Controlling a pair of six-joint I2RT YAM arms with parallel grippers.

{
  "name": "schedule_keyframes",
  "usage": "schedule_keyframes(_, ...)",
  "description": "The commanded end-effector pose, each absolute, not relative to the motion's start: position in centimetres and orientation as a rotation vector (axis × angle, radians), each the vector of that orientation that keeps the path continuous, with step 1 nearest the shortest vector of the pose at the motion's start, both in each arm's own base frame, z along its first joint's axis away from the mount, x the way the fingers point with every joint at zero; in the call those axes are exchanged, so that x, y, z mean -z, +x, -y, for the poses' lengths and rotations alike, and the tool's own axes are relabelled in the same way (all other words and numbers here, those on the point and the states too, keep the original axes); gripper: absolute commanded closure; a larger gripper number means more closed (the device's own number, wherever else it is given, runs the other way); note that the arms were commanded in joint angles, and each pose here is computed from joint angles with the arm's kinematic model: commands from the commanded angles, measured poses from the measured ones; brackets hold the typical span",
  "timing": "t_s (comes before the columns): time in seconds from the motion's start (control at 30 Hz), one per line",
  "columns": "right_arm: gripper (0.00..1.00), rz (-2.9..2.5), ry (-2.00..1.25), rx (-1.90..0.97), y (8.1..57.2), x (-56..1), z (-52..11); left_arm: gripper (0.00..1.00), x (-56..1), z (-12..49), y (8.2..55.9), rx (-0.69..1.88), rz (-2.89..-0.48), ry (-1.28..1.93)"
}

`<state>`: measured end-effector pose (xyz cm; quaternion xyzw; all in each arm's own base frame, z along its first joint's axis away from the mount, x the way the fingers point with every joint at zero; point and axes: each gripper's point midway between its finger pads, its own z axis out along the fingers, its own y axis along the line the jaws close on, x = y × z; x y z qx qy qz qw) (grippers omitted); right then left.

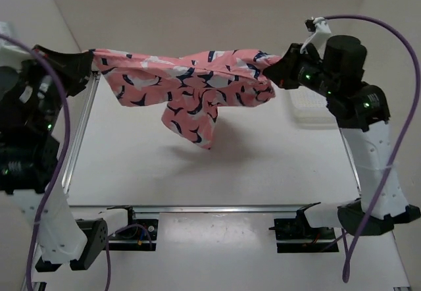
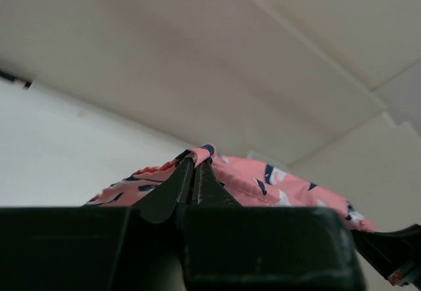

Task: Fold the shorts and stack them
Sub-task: Flatten the shorts out

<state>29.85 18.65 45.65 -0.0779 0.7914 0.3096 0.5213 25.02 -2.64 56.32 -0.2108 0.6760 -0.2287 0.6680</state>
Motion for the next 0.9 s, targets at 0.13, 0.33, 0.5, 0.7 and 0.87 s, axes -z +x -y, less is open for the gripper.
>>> schedule_keyframes(0.13,1.0,-1.616,-0.477,-0.787,18.6,-52.8,-16.2,0.9,-62.5,3.0,16.1,0.536,-1.319,-0.388)
schedule_keyframes(0.33,1.0,-1.469,-0.443,-0.786,12.4,-56.2,-13.3,0.9,-65.3,2.3,9.3,0.515,-1.138,-0.379)
schedule_keyframes(0.5,1.0,-1.418,-0.34,-0.78,10.9,-57.9,-11.5,0.9,-66.6,2.2,7.6,0.549,-1.088,-0.362)
schedule_keyframes(0.7,1.0,-1.6,-0.169,-0.661,16.4,-53.9,-10.8,0.9,-64.8,1.8,13.6,0.508,-1.201,-0.405)
schedule_keyframes(0.87,1.0,-1.884,-0.091,-0.618,23.9,-45.9,-13.5,0.9,-57.0,2.1,25.2,0.441,-1.513,-0.469)
